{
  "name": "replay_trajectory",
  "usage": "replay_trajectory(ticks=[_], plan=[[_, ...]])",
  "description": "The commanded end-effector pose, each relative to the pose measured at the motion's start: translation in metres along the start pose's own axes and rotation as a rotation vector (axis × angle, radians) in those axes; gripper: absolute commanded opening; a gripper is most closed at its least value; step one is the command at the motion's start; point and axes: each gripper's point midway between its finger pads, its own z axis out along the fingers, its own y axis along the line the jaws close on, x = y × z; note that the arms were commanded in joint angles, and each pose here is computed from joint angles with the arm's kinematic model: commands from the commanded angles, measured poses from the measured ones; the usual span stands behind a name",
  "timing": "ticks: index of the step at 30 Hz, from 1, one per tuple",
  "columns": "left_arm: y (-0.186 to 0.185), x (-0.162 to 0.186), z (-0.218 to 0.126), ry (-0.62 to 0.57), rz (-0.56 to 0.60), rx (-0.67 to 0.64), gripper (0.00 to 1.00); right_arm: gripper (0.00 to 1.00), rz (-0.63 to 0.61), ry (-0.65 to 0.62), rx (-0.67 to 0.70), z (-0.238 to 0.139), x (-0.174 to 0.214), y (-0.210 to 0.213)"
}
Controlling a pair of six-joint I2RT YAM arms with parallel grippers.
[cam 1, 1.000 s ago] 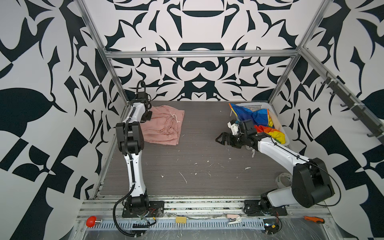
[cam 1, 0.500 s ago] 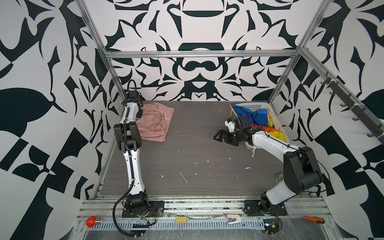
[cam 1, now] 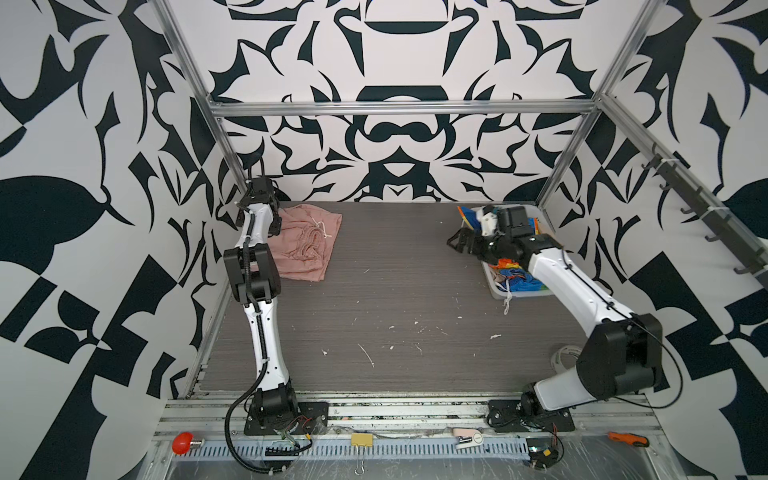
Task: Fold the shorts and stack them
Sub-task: 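Grasp the rainbow shorts in the basket with the right gripper and lift them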
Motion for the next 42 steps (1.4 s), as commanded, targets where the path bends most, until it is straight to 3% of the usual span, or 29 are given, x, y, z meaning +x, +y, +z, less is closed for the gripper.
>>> replay_trajectory(ticks=[1,5,10,13,15,19,26,29,33,35,42], plan=[[0.017,-0.045,-0.088,-0.175,-0.096,0.033,0.99,1.00,0.077,-0.114,0.160,-0.041,-0.032,-0.038],[-0.018,-0.078,-0.166,-0.326,-0.046,0.057,0.99,1.00,0.086,-0.179,0.323,-0.068,-0.036,-0.076],[-0.136,-0.104,-0.299,-0.594,0.113,0.245,0.99,1.00,0.059,-0.141,0.492,-0.077,-0.015,-0.114],[-0.219,-0.092,-0.379,-0.735,0.239,0.359,0.99,0.98,0.039,-0.101,0.550,-0.074,-0.002,-0.130],[-0.266,-0.076,-0.425,-0.811,0.308,0.432,0.99,0.91,0.028,-0.072,0.560,-0.067,0.005,-0.136],[-0.330,-0.034,-0.484,-0.849,0.375,0.613,0.99,0.82,0.025,0.005,0.589,-0.050,0.018,-0.151],[-0.370,0.016,-0.501,-0.693,0.340,0.909,0.99,0.65,0.033,0.082,0.579,-0.028,0.029,-0.161],[-0.378,0.031,-0.497,-0.627,0.322,0.976,0.99,0.48,0.031,0.094,0.583,-0.023,0.034,-0.165],[-0.383,0.042,-0.494,-0.575,0.312,1.011,0.99,0.11,0.025,0.077,0.578,-0.026,0.028,-0.164],[-0.380,0.041,-0.497,-0.575,0.306,1.015,0.99,0.00,0.020,0.047,0.553,-0.031,0.016,-0.154],[-0.369,0.037,-0.510,-0.592,0.286,1.033,0.99,0.00,0.009,-0.063,0.483,-0.060,-0.026,-0.116]])
